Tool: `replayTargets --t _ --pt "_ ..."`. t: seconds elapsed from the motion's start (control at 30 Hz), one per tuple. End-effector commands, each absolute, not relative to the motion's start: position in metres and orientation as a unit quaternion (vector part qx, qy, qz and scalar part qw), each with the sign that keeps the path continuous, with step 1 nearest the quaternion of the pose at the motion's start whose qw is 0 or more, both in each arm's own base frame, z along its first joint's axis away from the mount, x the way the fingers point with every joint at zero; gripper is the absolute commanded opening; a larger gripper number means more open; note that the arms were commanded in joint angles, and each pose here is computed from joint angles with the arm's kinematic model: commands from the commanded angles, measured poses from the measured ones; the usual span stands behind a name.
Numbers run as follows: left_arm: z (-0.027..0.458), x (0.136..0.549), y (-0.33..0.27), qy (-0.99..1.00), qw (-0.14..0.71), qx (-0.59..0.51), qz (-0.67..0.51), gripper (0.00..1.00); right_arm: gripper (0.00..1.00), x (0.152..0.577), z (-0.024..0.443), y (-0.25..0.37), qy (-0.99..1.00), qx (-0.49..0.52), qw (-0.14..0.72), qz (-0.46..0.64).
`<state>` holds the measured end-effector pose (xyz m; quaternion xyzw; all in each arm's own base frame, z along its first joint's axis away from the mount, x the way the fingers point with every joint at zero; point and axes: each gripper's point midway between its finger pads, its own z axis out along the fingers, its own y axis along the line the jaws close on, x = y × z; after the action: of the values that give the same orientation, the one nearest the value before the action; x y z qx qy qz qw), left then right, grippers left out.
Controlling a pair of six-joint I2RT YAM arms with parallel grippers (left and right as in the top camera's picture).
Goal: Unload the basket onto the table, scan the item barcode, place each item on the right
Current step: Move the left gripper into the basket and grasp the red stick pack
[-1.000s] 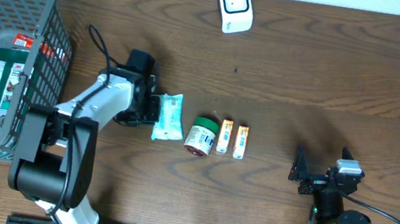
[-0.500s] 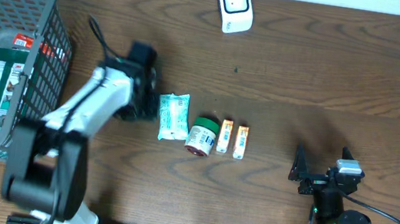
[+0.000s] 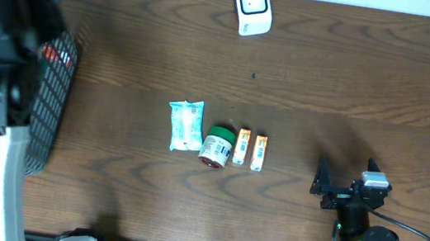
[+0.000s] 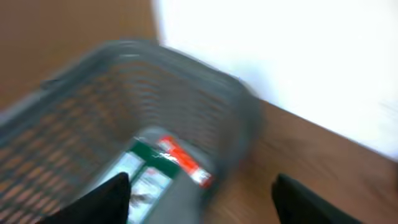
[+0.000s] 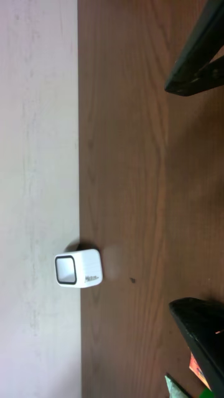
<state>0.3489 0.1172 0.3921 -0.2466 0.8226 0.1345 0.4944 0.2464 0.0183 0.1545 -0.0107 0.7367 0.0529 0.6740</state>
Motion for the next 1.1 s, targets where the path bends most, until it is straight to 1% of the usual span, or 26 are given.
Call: replayTargets --t 0.0,0.07,0.2,0.37,0.5,0.63,0.7,0.8,0.83,0.87,0.9,0.93,1.0,1.03,1.07 --pt "0.368 0.342 0.170 0.818 0.448 -0.302 0.196 0.80 0.99 0.246 0.153 0.021 0.738 -0.020 0.673 0.054" --pt "0.342 0.337 0.201 0.825 0.404 -0.333 0.214 0.86 0.99 0.246 0.153 0.021 0.738 -0.020 0.673 0.054" --pt "0.296 0.341 0.235 0.842 0.342 -0.361 0.211 0.92 0.99 0.246 0.153 0.021 0.738 -0.020 0.673 0.054" --pt "0.234 0.366 0.248 0.873 0.297 -0.368 0.123 0.92 0.99 0.246 0.153 0.021 0.738 -0.020 0.673 0.054" --pt "0.198 0.385 0.256 0.874 0.286 -0.387 0.065 0.92 0.99 0.246 0.153 0.021 0.738 -0.020 0.673 0.054" --pt "0.183 0.418 0.251 0.875 0.312 -0.369 0.006 0.92 0.99 0.246 0.153 0.021 0.738 -0.020 0.673 0.054" --pt "0.182 0.436 0.245 0.874 0.332 -0.353 -0.028 0.98 0.99 0.246 0.153 0.021 0.738 -0.020 0.673 0.054" --pt "0.173 0.441 0.245 0.875 0.331 -0.351 -0.036 0.99 0.99 0.246 0.153 0.021 0.738 -0.020 0.673 0.054" --pt "0.169 0.443 0.246 0.874 0.328 -0.355 -0.037 0.93 0.99 0.246 0.153 0.021 0.738 -0.020 0.673 0.054" --pt "0.164 0.442 0.249 0.865 0.323 -0.382 -0.038 0.87 0.99 0.246 0.153 0.021 0.738 -0.020 0.673 0.054" --pt "0.159 0.440 0.252 0.855 0.314 -0.411 -0.034 0.84 0.99 0.246 0.153 0.021 0.738 -0.020 0.673 0.054" --pt "0.150 0.436 0.256 0.842 0.300 -0.448 -0.027 0.75 0.99 0.246 0.153 0.021 0.738 -0.020 0.673 0.054" --pt "0.139 0.436 0.256 0.834 0.287 -0.470 -0.025 0.63 0.99 0.246 0.153 0.021 0.738 -0.020 0.673 0.054" --pt "0.133 0.439 0.253 0.835 0.283 -0.471 -0.027 0.59 0.99 0.246 0.153 0.021 0.738 -0.020 0.673 0.054" --pt "0.128 0.442 0.251 0.837 0.280 -0.470 -0.029 0.58 0.99 0.246 0.153 0.021 0.738 -0.020 0.673 0.054"
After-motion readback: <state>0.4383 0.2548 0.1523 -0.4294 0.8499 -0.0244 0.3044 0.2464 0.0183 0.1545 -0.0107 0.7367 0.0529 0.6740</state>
